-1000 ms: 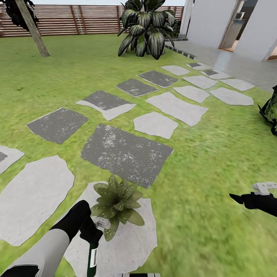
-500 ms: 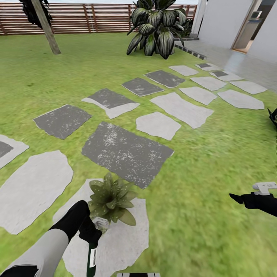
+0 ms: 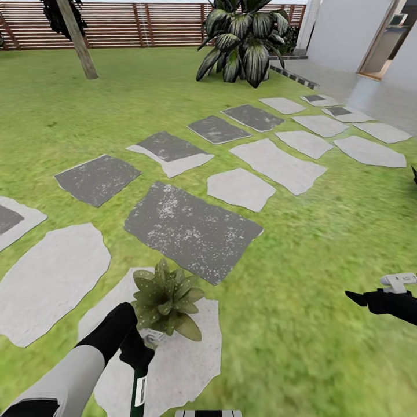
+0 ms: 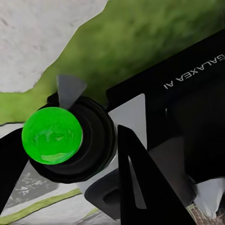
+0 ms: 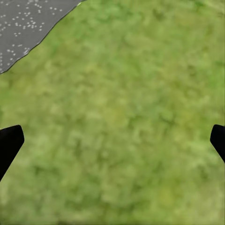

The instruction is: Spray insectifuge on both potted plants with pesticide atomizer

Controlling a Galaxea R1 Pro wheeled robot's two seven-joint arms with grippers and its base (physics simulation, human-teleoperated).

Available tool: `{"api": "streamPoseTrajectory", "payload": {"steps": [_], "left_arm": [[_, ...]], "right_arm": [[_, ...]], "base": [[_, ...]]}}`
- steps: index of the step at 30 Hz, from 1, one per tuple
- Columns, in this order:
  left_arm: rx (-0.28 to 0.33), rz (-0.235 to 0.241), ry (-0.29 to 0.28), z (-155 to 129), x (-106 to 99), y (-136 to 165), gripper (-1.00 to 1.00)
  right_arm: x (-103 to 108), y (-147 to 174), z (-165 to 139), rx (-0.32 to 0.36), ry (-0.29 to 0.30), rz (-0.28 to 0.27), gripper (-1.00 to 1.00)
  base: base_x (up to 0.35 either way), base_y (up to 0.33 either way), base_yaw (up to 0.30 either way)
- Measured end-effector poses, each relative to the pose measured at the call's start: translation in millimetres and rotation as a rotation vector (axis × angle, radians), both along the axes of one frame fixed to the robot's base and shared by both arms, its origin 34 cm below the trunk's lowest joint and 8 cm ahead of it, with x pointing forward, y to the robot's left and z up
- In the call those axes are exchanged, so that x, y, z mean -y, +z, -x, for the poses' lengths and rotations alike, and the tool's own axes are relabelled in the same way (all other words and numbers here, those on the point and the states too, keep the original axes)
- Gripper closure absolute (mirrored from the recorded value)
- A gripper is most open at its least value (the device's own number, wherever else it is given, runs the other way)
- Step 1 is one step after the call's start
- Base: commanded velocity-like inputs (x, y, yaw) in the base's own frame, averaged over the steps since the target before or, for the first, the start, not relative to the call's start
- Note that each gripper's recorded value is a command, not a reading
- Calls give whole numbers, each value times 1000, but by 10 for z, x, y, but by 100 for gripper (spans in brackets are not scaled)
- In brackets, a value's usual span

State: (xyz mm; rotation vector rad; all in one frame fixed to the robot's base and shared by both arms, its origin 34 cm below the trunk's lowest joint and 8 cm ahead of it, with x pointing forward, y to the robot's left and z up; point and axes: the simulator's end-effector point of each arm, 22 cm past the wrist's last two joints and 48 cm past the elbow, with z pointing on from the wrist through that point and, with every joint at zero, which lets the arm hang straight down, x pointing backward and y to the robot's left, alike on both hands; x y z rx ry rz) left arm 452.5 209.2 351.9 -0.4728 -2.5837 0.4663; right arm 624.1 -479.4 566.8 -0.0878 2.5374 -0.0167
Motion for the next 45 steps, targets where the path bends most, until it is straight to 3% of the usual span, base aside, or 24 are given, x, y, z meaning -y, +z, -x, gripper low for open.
{"api": "streamPoseTrajectory", "payload": {"steps": [13,34,45], "left_arm": [[-31,4,-1,94,42,-39,100],[-32,30,-5,16,224,-72,100],[-27,29,-2,-41,224,-71,100]], "right_arm": [[-52,-69,0,-12,9,-6,-100],[-62,-201,28,-37,9,-9,-100],[-44,-215,35,-41,7,-6,-100]], "base": [[0,-15,109],[0,-304,169],[0,-53,31]]}}
